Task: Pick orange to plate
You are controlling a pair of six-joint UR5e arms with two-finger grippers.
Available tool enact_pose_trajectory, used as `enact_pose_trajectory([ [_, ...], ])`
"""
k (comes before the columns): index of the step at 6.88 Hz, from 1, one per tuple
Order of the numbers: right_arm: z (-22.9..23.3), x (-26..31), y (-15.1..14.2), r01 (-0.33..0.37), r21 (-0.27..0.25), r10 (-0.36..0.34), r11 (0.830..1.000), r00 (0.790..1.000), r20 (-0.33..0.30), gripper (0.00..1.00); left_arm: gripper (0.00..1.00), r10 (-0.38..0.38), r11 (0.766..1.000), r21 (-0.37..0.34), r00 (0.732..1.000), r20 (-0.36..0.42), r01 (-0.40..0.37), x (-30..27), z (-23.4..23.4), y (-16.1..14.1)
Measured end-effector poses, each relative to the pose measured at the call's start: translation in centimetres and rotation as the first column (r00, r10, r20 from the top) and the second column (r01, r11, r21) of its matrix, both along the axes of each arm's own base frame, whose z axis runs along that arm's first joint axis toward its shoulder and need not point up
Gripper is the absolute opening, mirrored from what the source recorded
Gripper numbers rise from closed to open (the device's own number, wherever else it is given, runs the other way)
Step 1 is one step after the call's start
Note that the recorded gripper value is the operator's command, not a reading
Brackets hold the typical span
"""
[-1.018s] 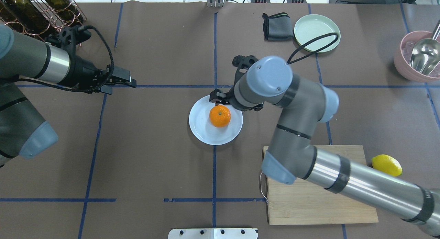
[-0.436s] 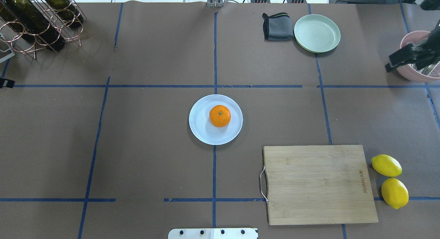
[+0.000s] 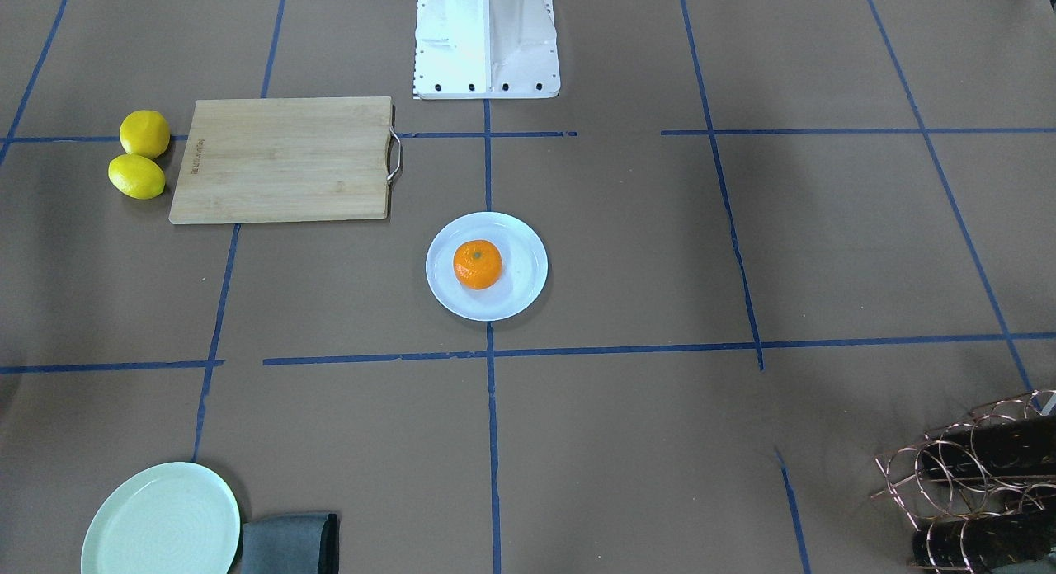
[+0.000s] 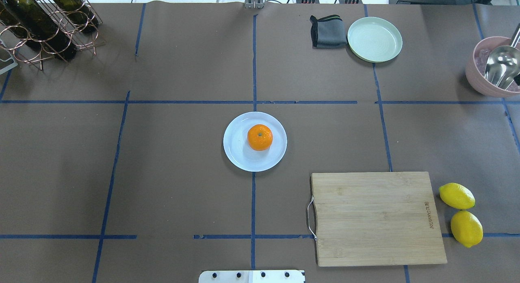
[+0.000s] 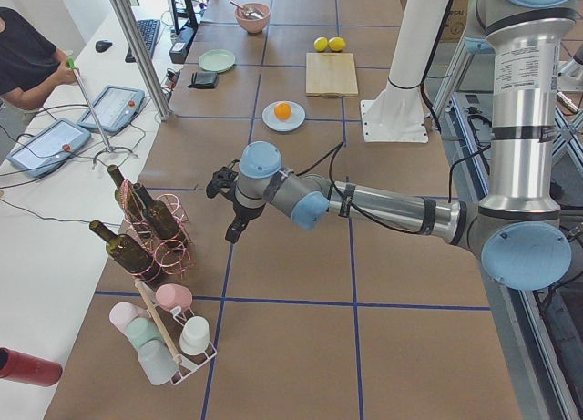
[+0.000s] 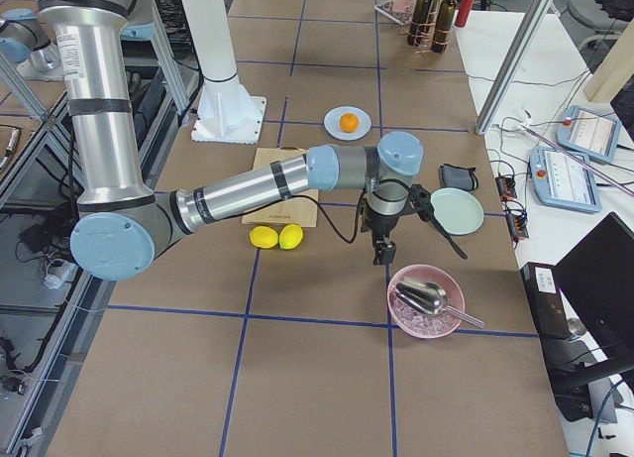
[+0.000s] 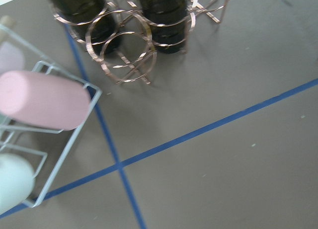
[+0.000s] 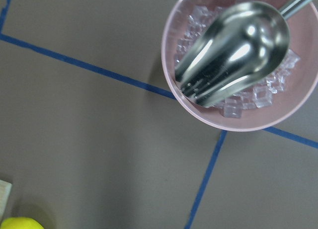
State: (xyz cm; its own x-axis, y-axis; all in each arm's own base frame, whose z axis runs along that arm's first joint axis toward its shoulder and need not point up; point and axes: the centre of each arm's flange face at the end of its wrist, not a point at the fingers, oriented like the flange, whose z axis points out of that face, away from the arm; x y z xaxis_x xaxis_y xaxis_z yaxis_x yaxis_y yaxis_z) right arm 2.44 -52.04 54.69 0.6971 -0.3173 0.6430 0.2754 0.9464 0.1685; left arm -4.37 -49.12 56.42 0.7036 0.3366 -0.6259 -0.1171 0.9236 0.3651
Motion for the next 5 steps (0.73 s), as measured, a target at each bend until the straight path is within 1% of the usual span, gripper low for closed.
enact_pose_trajectory([
  [1, 2.6, 1.5, 0.7, 0.009, -0.018, -0.009, 1.0, 1.0, 0.003, 1.0, 1.0, 0.002, 0.998, -0.069, 1.0, -0.019, -0.004, -0.5, 0.4, 0.5],
  [3, 5.1, 3.4, 1.8, -0.015, -0.049, 0.015, 0.999, 1.0, 0.005, 1.0, 1.0, -0.004, 0.983, -0.183, 0.999, -0.034, -0.002, -0.7, 1.2, 1.5],
  [4, 6.1, 3.7, 1.8, -0.021, -0.07, 0.022, 0.997, 1.0, 0.002, 1.0, 1.0, -0.004, 0.974, -0.226, 0.999, -0.035, -0.004, -0.7, 1.8, 1.9],
  [5, 6.3, 3.7, 1.6, -0.026, -0.077, 0.026, 0.997, 1.0, 0.001, 1.0, 1.0, 0.001, 0.97, -0.243, 0.999, -0.037, -0.01, -0.6, 2.1, 2.0],
])
